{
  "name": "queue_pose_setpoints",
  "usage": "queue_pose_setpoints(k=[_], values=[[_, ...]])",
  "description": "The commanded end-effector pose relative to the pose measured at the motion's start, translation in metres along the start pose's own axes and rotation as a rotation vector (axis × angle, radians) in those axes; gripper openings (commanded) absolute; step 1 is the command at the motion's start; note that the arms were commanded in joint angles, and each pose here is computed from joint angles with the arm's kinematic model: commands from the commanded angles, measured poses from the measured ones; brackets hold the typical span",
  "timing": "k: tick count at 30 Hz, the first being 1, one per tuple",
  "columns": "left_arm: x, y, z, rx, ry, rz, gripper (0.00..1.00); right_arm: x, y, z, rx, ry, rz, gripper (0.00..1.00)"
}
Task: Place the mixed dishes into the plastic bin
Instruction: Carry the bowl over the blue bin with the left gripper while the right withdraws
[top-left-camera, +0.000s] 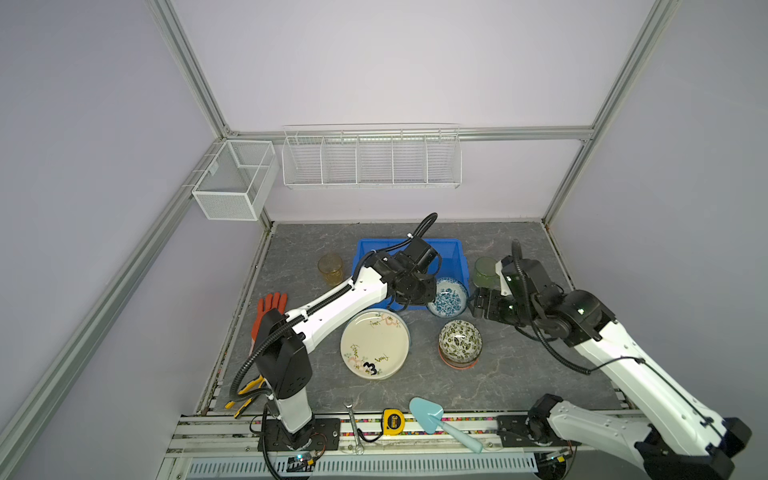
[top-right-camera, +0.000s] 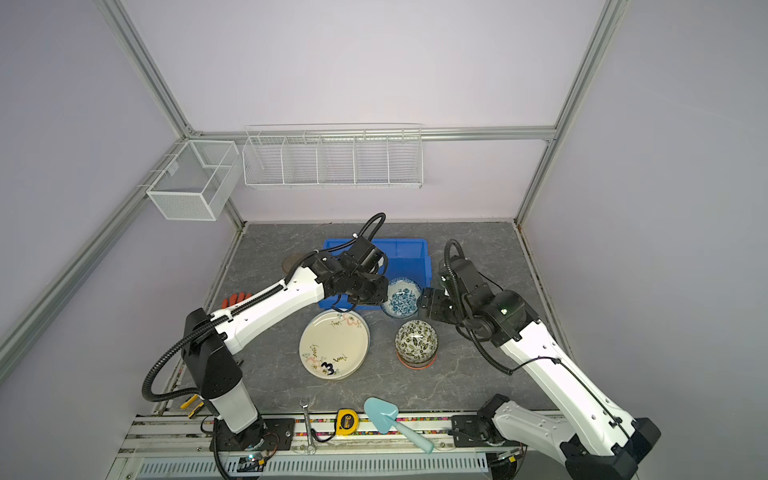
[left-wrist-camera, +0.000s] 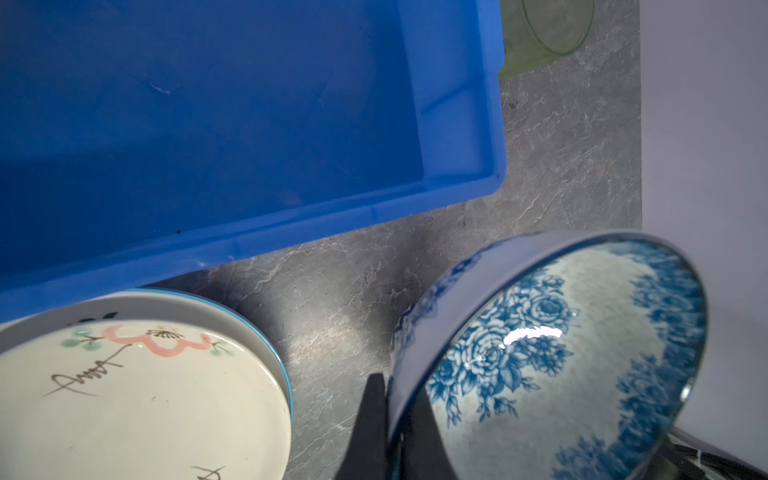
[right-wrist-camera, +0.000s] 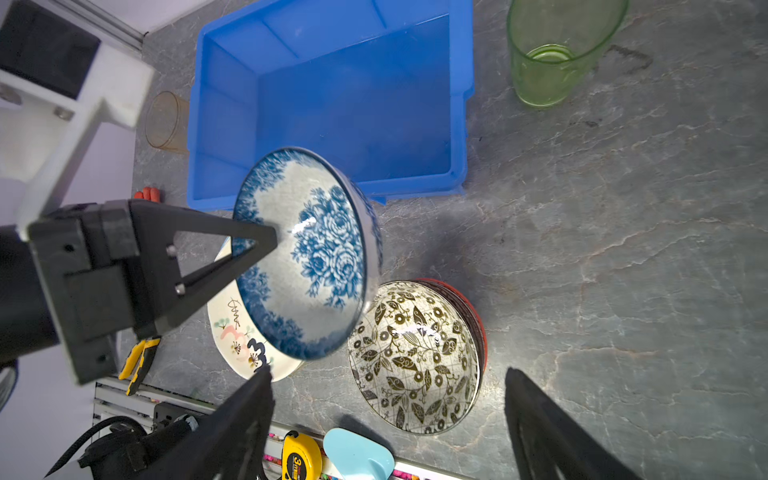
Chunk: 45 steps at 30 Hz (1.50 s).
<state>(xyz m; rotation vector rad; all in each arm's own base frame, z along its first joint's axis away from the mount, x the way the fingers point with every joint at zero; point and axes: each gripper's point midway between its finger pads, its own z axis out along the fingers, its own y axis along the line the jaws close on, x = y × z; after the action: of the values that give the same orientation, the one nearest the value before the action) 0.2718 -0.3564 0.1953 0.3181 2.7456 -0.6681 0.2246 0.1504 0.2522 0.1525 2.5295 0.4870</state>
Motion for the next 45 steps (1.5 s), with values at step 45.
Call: queue_pose_setpoints(k=[45], values=[[-0.123,0.033,0.063,-0.148,-0.062,0.058,0.0,0.025,-0.044,0.006,0.075,0.107,0.013,0.88]])
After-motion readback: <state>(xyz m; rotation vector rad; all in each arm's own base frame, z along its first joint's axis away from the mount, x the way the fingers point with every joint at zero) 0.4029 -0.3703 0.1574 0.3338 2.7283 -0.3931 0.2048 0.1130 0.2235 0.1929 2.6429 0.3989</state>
